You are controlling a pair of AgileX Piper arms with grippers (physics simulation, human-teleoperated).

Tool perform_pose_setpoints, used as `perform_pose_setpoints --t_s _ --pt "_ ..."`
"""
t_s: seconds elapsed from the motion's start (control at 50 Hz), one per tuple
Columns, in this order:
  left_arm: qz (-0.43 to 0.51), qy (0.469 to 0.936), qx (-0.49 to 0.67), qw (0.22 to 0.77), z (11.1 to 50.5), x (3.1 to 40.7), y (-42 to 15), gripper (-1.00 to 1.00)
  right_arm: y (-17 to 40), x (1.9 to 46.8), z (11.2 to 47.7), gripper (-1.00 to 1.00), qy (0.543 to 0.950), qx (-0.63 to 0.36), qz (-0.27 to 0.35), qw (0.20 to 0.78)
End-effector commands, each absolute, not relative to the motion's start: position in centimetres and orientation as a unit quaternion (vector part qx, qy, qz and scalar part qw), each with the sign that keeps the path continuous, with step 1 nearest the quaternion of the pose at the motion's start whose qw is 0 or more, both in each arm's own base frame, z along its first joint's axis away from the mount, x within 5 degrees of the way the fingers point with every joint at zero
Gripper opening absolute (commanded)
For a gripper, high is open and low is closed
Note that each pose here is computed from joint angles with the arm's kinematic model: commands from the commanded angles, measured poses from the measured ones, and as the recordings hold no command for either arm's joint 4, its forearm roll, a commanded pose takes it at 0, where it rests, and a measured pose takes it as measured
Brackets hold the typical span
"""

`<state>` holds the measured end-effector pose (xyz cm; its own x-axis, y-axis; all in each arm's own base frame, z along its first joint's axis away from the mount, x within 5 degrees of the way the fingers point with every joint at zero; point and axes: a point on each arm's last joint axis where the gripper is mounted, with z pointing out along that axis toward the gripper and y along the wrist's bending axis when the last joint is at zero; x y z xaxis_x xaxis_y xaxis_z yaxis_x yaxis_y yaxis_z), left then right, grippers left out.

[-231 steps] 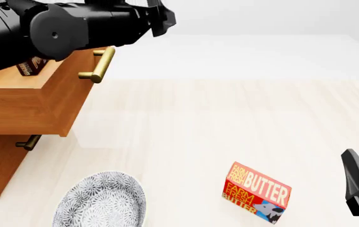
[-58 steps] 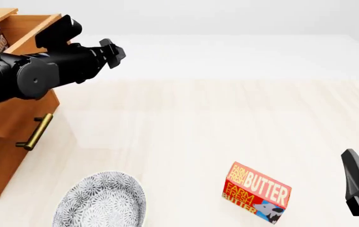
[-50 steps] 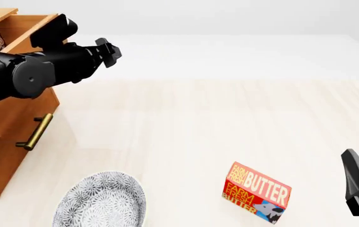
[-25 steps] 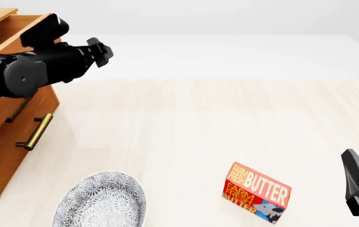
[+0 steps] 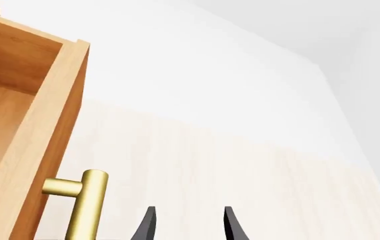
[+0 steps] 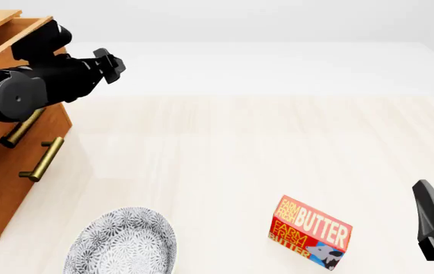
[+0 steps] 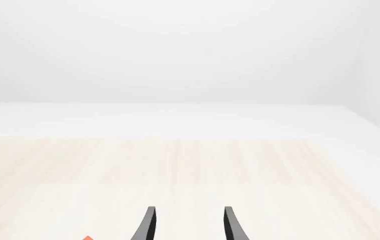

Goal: Put the chocolate pudding in the top drawer of the cabinet and close it.

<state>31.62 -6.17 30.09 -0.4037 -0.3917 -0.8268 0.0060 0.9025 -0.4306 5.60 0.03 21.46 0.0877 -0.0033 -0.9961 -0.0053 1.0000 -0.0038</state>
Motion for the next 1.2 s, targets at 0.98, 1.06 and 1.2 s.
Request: perform_pose_setpoints --t_s 0.98,1.06,1.2 --pt "-0.151 0.81 -0.146 0.548 29.8 31.9 -2.9 1.0 0.0 5.6 21.5 1.0 0.675 -0.003 0.001 0.737" --pt "-0.145 0.81 -0.145 0.549 29.9 32.1 -2.6 1.0 0.0 5.6 21.5 1.0 0.675 -0.003 0.001 0.737" --pt "-0.139 0.809 -0.148 0.551 29.9 32.0 -2.1 1.0 0.0 5.6 21.5 1.0 0.675 -0.003 0.001 0.737"
